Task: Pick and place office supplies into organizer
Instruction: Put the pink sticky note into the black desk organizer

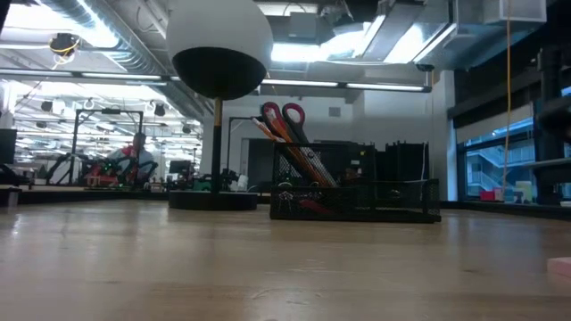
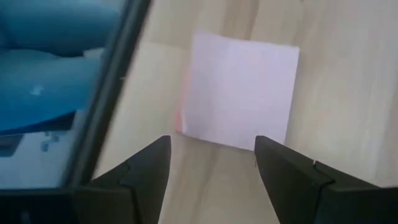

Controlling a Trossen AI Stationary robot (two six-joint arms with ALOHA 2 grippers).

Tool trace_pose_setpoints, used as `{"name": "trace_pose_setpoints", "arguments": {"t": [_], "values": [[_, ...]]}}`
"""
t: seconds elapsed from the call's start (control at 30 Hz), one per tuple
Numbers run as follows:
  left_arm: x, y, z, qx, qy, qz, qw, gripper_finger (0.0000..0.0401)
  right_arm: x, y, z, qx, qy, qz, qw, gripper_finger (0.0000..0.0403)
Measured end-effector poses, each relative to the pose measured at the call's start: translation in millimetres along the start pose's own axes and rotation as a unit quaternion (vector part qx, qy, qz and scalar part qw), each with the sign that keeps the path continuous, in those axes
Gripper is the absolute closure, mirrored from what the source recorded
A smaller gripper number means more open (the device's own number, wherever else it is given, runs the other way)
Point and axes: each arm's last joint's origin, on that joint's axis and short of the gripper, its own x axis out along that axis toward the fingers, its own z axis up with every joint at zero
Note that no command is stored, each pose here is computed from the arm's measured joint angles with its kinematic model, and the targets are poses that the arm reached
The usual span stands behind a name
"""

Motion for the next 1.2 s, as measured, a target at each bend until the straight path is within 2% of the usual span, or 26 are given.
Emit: {"name": "trace_pose_setpoints", "arguments": {"t": [0.23, 0.37, 0.47, 0.63, 0.77, 0.87, 1.0, 1.2], "values": [[3.2, -19.7, -4.6, -0.037, -0.035, 0.035, 0.998, 0.0278, 11.9, -0.5, -4.3, -0.021, 0.012, -0.006, 1.0, 0.0167], [0.9, -29.4, -3.8, -0.049, -0.036, 0.052, 0.997, 0.0278, 9.0, 2.0, -3.2, -0.062, 0.004, 0.0, 0.998, 0.0167], [-0.3, -34.8, -3.2, -0.05, -0.037, 0.048, 0.997, 0.0278, 7.8, 5.9, -0.6, -0.132, -0.01, 0.009, 0.991, 0.0167], [-1.2, -39.3, -2.8, -0.049, -0.038, 0.044, 0.997, 0.0278, 7.1, 10.1, 5.6, -0.282, -0.045, 0.016, 0.958, 0.0167], [-1.5, -40.2, -2.7, -0.049, -0.038, 0.043, 0.997, 0.0278, 7.1, 7.9, 7.9, -0.337, -0.05, 0.01, 0.94, 0.0167], [-1.5, -40.2, -2.8, -0.049, -0.037, 0.043, 0.997, 0.0278, 7.2, 3.3, 10.7, -0.345, -0.052, 0.0, 0.937, 0.0167], [-1.3, -39.4, -2.9, -0.049, -0.037, 0.044, 0.997, 0.0278, 9.4, -6.0, 16.0, -0.327, -0.056, -0.018, 0.943, 0.0167], [-1.2, -39.4, -3.3, -0.048, -0.035, 0.044, 0.997, 0.0278, 28.1, -12.1, 11.9, -0.327, -0.039, -0.025, 0.944, 0.0167]]}}
